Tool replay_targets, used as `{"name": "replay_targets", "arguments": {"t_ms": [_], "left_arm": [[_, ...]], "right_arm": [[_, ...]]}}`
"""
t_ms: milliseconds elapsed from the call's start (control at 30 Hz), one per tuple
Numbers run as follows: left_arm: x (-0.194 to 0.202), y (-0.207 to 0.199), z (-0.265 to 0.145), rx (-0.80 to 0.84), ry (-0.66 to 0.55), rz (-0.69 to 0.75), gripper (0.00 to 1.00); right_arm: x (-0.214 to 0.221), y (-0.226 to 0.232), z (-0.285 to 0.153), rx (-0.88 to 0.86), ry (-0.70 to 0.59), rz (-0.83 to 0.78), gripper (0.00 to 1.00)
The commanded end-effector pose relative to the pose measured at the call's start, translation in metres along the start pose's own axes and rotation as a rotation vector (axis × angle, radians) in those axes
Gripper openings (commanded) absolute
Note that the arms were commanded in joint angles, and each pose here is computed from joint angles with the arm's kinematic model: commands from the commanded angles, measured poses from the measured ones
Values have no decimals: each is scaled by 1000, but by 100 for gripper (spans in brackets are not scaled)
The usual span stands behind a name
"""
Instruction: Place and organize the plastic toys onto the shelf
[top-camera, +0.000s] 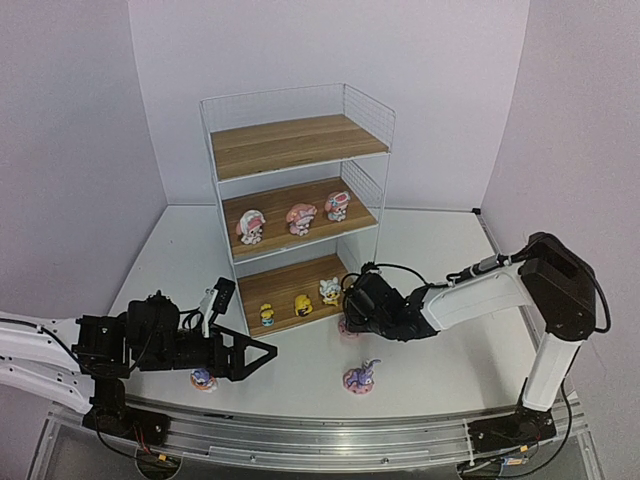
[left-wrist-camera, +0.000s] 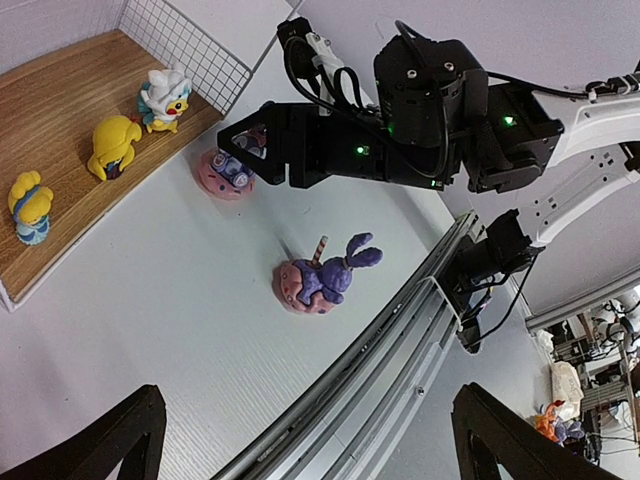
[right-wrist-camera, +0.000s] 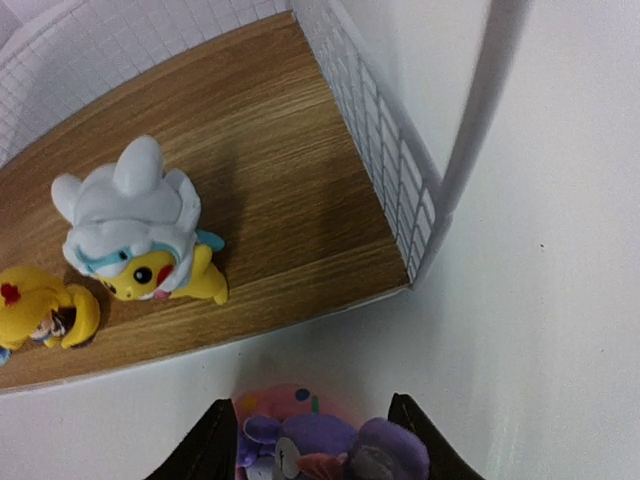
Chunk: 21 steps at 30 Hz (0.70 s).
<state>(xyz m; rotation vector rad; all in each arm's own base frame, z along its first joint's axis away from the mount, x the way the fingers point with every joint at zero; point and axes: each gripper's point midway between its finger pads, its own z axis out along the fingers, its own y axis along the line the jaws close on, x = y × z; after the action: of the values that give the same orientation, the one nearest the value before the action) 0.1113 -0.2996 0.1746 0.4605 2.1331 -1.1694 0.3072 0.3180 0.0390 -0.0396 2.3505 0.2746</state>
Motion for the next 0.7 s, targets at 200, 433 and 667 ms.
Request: {"name": "replay_targets", "arguments": {"t_ms": [200, 433, 667], "left_arm": [[-10, -9, -4, 32, -40, -20, 100], [-14, -29, -6, 134, -43, -14, 100], [-17, -98, -22, 513, -34, 55, 100]], "right_arm": [[-20, 5, -29, -114, -68, 44, 0], [-19, 63, -125, -631, 27, -146, 0], [-24, 114, -286, -1330, 35, -402, 0]]}}
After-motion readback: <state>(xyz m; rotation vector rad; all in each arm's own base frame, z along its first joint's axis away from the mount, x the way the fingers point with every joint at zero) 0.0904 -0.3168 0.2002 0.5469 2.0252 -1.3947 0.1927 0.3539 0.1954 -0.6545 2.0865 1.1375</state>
